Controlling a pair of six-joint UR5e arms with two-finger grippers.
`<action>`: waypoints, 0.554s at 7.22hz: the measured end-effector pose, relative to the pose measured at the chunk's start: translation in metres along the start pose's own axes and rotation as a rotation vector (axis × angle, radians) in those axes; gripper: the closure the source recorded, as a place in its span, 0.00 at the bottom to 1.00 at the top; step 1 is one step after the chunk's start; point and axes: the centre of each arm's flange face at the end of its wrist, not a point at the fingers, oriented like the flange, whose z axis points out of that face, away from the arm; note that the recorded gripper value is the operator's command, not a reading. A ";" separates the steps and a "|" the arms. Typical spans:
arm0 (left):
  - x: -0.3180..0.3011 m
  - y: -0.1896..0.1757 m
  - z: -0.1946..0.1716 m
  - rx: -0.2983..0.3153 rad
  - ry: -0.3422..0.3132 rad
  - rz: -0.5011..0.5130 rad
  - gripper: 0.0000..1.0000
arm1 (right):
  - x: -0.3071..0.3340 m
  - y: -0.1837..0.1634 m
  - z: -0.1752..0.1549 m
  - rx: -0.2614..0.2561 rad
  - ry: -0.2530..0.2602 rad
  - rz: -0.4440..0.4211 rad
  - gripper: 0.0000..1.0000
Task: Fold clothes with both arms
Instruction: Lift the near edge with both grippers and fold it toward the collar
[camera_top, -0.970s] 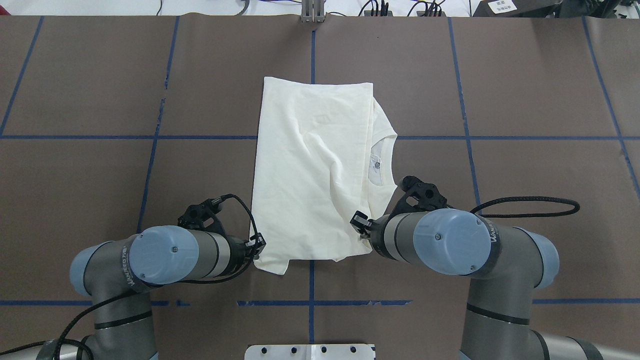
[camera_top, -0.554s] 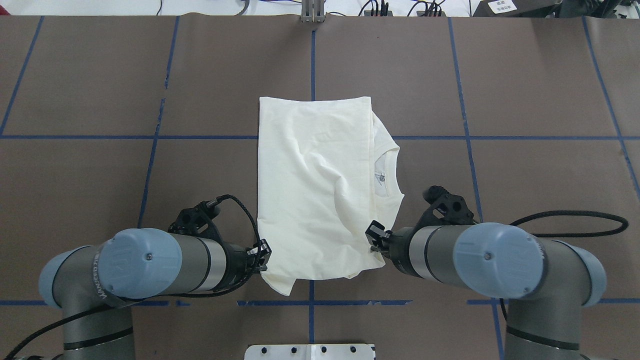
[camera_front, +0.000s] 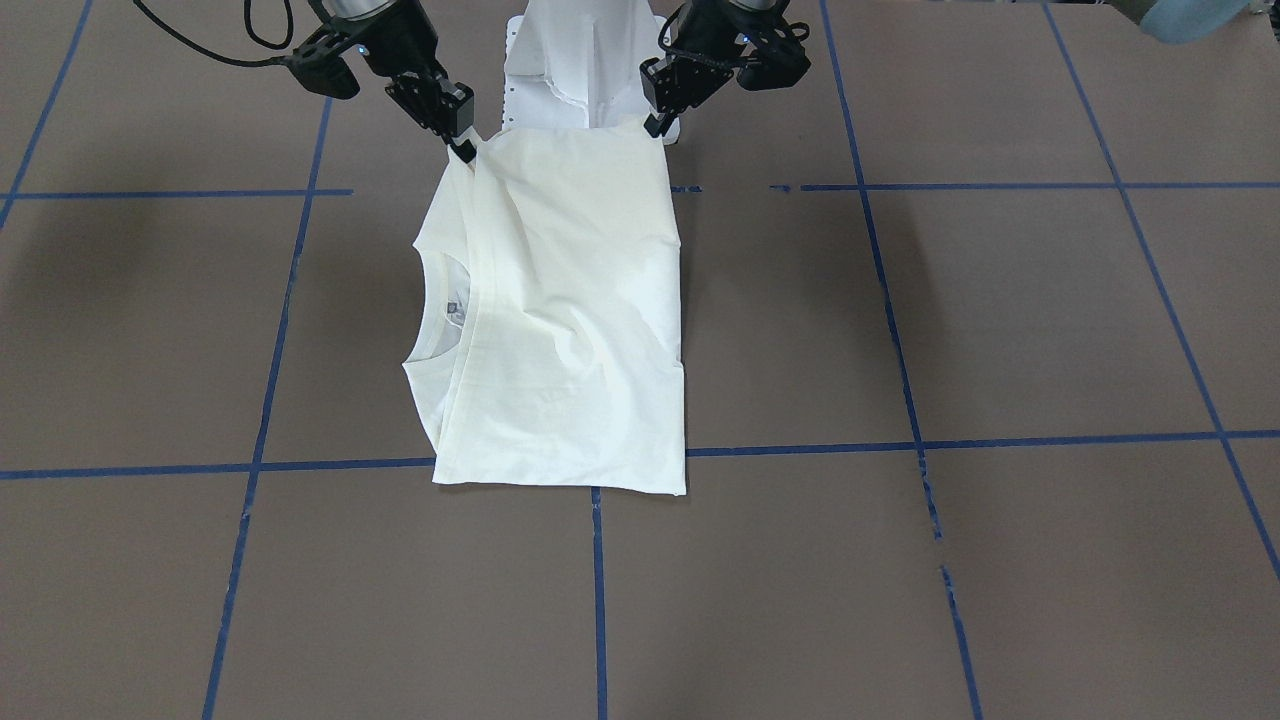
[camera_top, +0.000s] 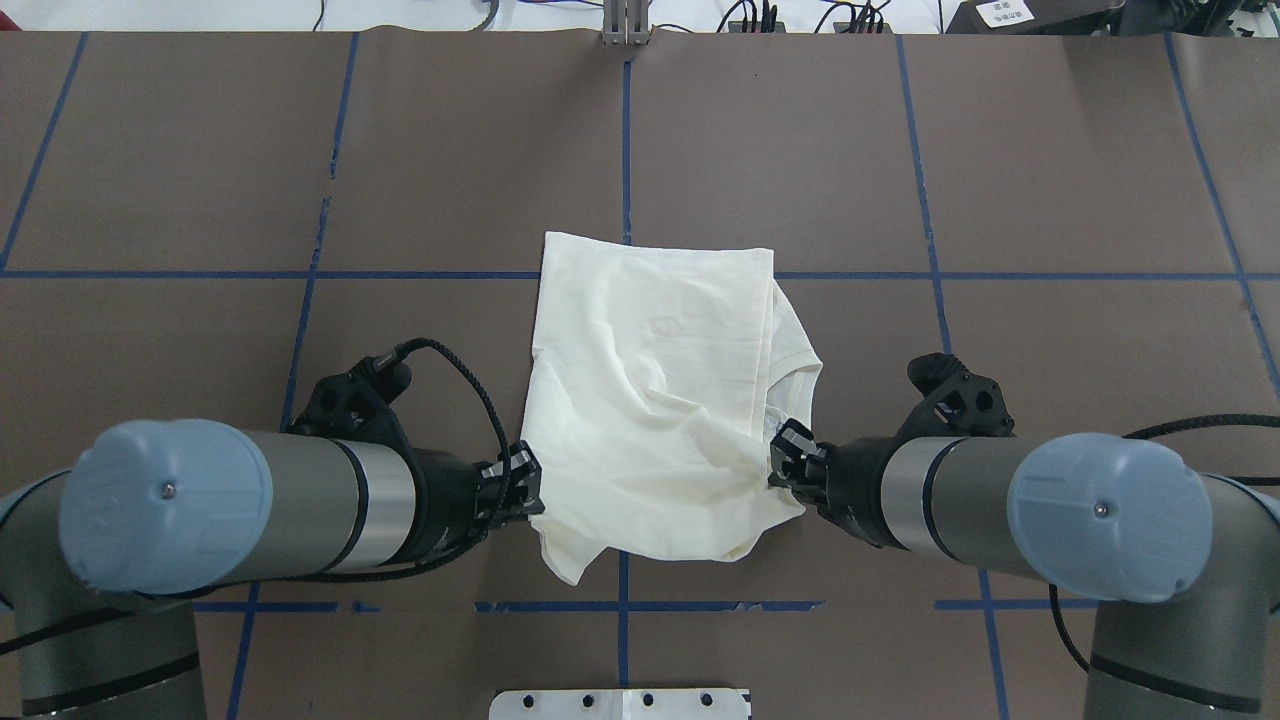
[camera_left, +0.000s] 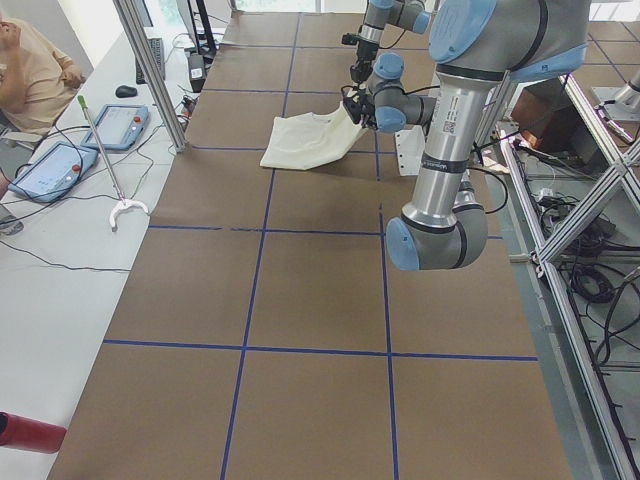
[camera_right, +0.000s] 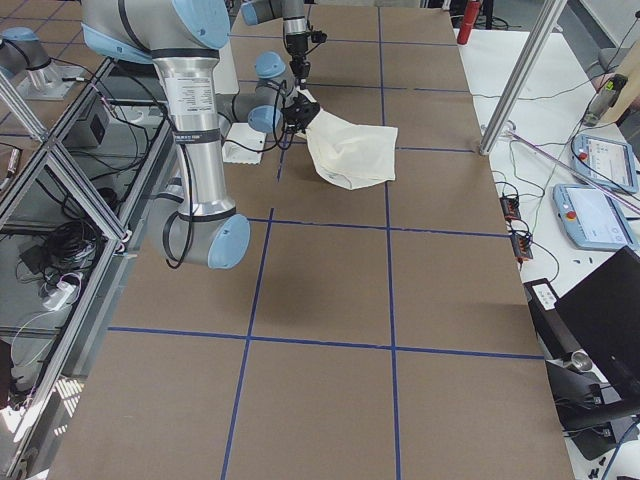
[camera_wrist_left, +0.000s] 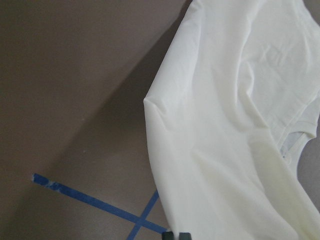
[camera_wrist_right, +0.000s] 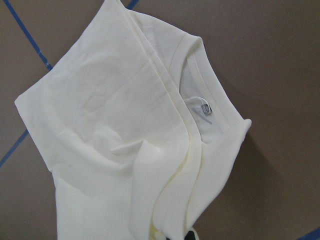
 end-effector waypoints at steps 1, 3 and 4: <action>0.018 -0.019 -0.003 0.039 0.025 0.013 1.00 | -0.020 -0.014 0.007 0.022 -0.014 0.019 1.00; 0.046 -0.058 0.020 0.117 0.027 0.004 1.00 | -0.053 -0.049 0.025 0.057 -0.006 0.064 1.00; 0.058 -0.077 0.039 0.147 0.021 -0.006 1.00 | -0.065 -0.062 0.036 0.077 0.000 0.081 1.00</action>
